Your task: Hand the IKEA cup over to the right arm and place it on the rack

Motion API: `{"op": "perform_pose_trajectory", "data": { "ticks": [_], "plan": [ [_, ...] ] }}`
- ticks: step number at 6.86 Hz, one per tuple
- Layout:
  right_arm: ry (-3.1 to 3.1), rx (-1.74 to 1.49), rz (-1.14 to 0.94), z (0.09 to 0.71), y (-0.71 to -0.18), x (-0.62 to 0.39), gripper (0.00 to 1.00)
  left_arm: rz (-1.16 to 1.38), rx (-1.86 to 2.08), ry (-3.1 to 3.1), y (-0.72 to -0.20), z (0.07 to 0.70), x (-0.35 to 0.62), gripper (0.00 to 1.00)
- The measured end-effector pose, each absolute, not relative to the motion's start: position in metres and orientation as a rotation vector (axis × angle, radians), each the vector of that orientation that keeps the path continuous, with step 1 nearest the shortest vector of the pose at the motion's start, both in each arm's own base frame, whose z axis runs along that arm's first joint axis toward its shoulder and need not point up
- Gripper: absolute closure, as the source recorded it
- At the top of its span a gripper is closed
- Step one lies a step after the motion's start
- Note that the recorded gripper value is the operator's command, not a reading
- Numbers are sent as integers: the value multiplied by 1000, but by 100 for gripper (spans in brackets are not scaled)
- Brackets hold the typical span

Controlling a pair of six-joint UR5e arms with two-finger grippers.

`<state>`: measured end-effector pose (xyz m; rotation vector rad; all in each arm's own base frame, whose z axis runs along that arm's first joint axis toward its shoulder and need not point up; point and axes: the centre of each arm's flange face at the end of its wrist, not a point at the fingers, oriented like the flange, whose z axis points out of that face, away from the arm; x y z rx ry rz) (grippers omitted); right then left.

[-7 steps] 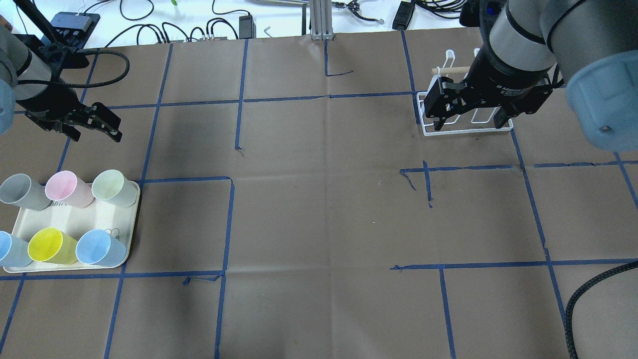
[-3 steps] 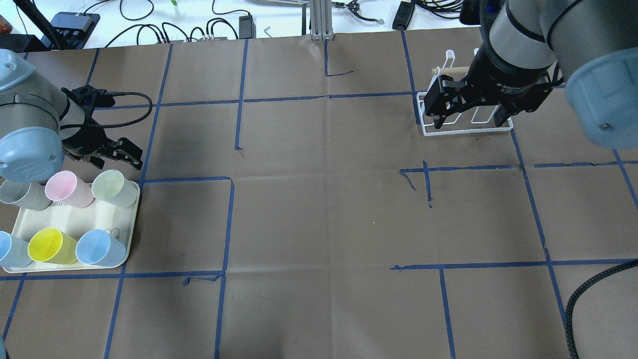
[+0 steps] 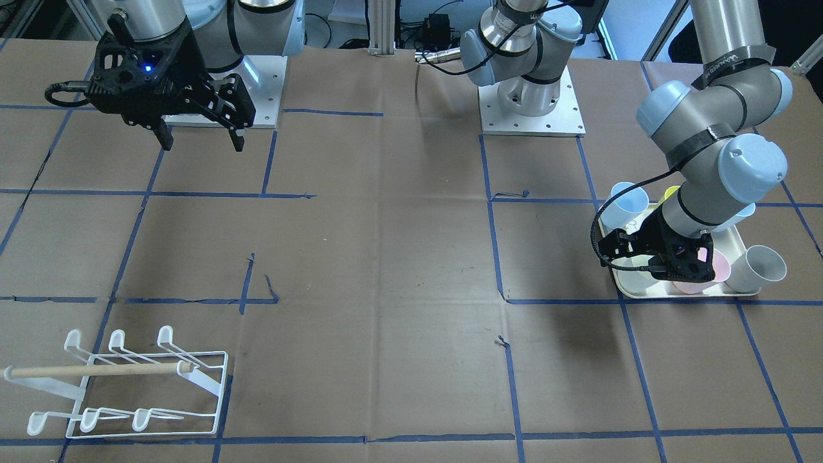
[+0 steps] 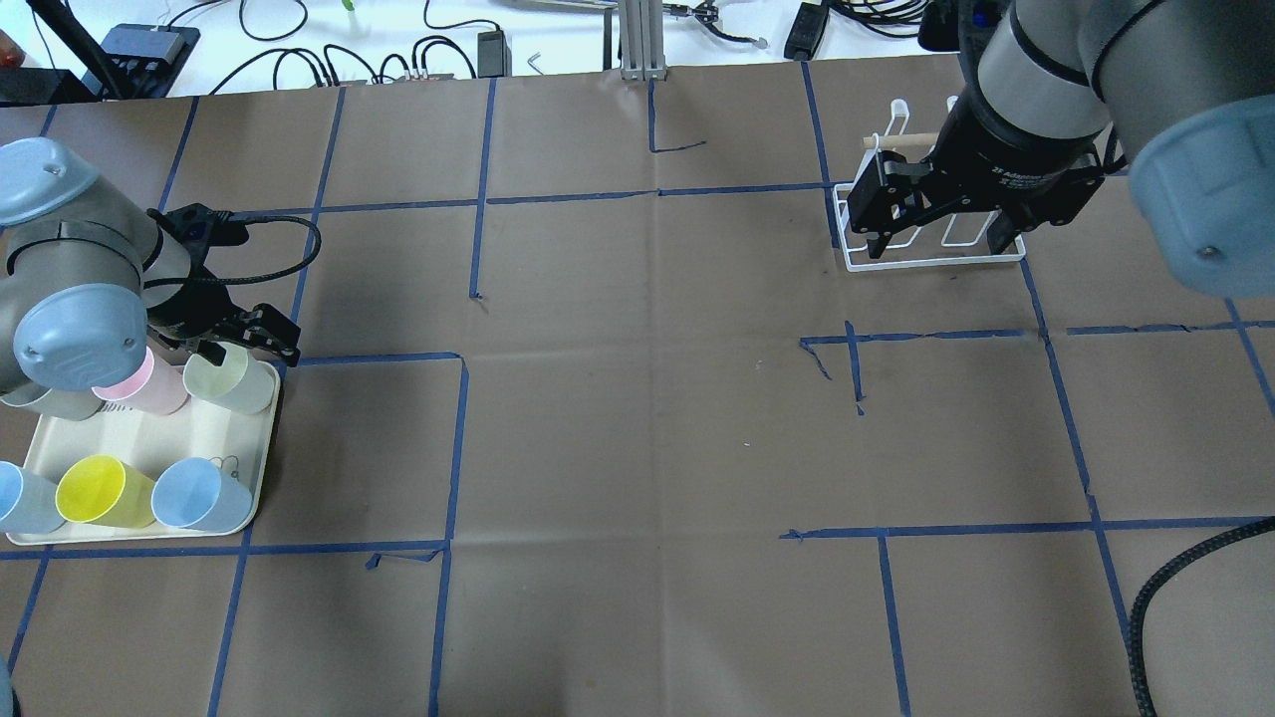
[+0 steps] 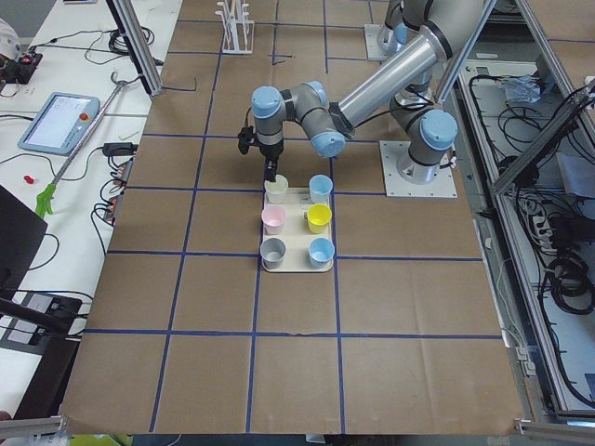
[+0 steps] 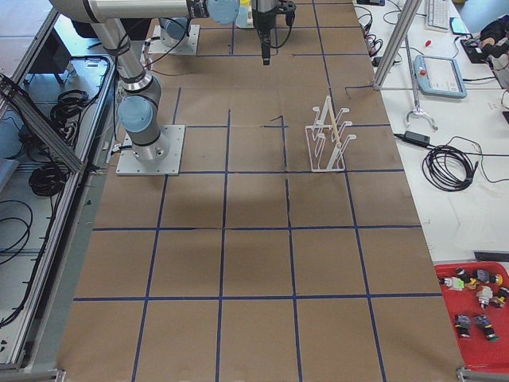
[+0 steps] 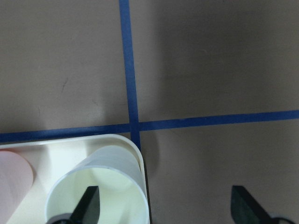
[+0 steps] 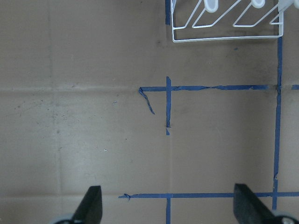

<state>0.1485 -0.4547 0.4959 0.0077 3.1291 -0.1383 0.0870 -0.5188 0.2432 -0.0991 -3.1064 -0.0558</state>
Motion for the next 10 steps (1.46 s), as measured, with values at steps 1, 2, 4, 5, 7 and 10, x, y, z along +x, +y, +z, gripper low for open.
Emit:
{"op": "perform_pose_trajectory", "data": {
  "ticks": [1, 2, 4, 5, 7, 10],
  "plan": [
    [3129, 7, -139, 496, -455, 149, 0, -67, -76, -3104, -514, 237, 94, 1],
    [3129, 8, -137, 495, -455, 148, 0, -74, -47, -3104, -510, 234, 103, 6],
    [3130, 8, -131, 494, -455, 148, 0, -80, -33, -3104, -507, 232, 108, 52],
    [3129, 9, -128, 493, -454, 148, 0, -70, -42, -3106, -507, 233, 109, 80],
    [3129, 8, -129, 493, -454, 149, 0, -37, -59, -3113, -511, 240, 109, 100],
    [3128, 9, -130, 493, -454, 149, 0, -1, -68, -3122, -514, 251, 110, 100]
  ]
}}
